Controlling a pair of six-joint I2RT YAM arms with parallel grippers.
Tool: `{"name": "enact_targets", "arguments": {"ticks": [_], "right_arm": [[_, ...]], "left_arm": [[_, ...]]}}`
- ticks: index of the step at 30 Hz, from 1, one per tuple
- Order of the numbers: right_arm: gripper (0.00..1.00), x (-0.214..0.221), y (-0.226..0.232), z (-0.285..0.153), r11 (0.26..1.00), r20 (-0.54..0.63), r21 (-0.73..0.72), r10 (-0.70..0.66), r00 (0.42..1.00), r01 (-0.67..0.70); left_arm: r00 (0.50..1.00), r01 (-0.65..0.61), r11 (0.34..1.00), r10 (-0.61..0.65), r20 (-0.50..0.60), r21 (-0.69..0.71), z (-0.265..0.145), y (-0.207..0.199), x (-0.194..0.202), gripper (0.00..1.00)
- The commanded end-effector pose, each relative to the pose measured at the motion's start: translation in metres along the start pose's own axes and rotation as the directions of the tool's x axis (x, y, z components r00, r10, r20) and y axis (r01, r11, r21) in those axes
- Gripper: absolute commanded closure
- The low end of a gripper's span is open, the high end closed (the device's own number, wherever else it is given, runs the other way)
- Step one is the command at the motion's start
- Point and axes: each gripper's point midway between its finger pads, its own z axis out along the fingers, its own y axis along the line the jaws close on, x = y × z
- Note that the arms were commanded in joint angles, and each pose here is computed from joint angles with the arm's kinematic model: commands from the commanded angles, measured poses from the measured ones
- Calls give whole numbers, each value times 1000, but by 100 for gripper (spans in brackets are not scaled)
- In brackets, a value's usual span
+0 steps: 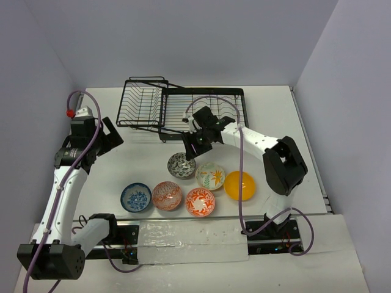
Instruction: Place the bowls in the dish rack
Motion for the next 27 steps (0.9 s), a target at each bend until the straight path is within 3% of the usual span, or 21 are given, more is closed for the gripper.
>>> {"name": "enact_targets", "arguments": {"ticks": [1, 17, 27], "right_arm": [[39, -12, 8, 9, 999, 26, -41, -31, 999, 32], [45, -6, 2, 30, 999, -22, -41, -10, 1000, 9], [53, -21, -2, 30, 1000, -9, -10, -20, 1000, 20]], "left_arm": [[1000, 18, 1000, -18, 15, 13, -7, 0, 2, 1], [1000, 20, 1000, -20, 22, 2, -5, 4, 4, 1], [1000, 19, 1000, -19, 25, 3, -5, 4, 5, 1]]}}
